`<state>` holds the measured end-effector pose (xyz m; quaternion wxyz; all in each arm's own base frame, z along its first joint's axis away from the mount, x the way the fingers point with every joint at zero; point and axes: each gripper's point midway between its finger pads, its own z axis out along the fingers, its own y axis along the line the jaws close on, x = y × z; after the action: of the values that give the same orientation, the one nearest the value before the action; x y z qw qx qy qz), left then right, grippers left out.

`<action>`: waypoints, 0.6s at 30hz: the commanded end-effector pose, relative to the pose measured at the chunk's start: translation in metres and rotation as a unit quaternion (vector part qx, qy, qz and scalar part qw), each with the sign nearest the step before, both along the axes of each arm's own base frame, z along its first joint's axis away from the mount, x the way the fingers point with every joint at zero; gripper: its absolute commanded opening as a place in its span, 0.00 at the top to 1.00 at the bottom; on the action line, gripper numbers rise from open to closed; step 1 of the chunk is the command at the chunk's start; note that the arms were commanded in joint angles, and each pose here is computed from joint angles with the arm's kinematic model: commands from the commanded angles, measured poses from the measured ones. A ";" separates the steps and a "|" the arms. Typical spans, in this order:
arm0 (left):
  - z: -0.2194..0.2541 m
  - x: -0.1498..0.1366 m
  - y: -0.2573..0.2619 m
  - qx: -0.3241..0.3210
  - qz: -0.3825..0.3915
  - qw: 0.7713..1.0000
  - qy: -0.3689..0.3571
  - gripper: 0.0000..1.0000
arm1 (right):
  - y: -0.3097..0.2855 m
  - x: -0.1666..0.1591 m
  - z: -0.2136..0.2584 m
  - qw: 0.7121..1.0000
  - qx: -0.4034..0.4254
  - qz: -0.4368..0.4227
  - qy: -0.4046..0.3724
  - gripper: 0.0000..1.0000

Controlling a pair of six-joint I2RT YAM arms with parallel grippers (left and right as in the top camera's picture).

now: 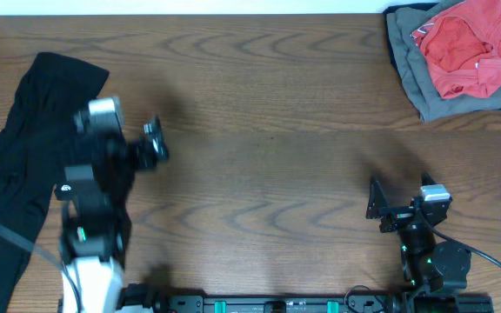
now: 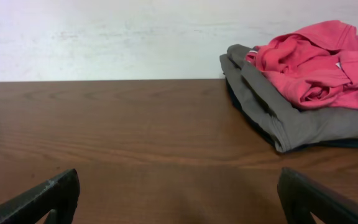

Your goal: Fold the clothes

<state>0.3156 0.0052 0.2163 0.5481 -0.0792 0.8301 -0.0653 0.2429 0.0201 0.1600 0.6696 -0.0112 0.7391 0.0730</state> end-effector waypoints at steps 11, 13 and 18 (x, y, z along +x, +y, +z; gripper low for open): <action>-0.050 -0.060 -0.004 0.029 -0.008 0.988 -0.149 0.02 | 0.002 0.000 -0.002 1.000 0.007 0.001 0.001 0.01; -0.057 -0.061 -0.004 0.042 -0.011 0.987 -0.155 0.02 | 0.002 0.000 -0.002 1.000 0.007 0.001 0.001 0.01; -0.070 -0.064 -0.004 0.058 -0.016 0.988 -0.140 0.02 | 0.002 0.000 -0.002 1.000 0.007 0.002 0.001 0.01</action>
<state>0.2530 0.0011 0.1441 0.6558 -0.0405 0.7523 -0.0490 0.2429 0.0201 0.1600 0.6696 -0.0098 0.7389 0.0743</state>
